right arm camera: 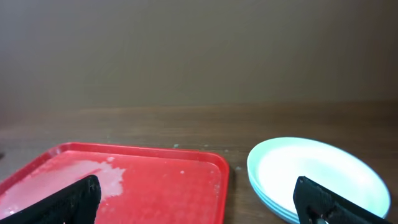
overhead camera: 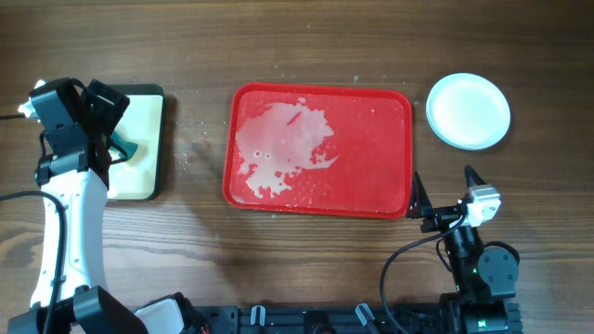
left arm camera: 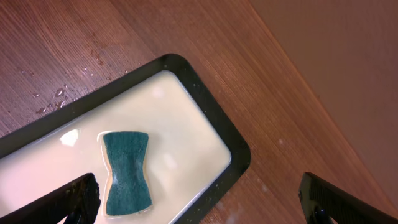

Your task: Clean dirty plates on tray and stack at the side

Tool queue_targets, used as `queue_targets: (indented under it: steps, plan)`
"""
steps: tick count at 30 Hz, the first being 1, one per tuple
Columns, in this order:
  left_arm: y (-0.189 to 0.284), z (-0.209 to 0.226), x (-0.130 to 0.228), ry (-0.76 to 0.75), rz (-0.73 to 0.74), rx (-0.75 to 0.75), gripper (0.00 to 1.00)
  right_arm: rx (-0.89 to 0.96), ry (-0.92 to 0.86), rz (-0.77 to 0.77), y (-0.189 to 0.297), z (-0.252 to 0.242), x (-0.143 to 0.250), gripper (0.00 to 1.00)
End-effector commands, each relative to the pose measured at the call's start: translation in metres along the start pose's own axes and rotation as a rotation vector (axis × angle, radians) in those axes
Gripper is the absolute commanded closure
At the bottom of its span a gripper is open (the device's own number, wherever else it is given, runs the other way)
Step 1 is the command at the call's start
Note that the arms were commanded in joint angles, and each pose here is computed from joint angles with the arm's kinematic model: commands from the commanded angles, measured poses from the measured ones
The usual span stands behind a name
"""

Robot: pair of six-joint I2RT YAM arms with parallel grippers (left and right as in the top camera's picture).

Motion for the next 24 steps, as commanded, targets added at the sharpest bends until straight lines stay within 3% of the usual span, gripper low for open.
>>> queue_targets:
  steps: [1, 24]
  plan:
    - [0.000, -0.001, -0.003, 0.000, -0.008, 0.001, 0.00, 0.000, 0.048, -0.015, 0.001, 0.000, -0.002, 0.00]
    - [0.001, 0.006, 0.007, -0.008, 0.038, -0.032, 0.00, 0.001, 0.048, -0.008, 0.000, 0.000, -0.001, 0.00]
Point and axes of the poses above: each gripper's point midway between its finger pads, its own y axis back along the fingers, its own z axis along the line the jaws close on, x = y × z, the point moved 2 cm from there along y, back along the fingers, and after that the axes turned 6 degrees about -y, right-handed, at the moved point
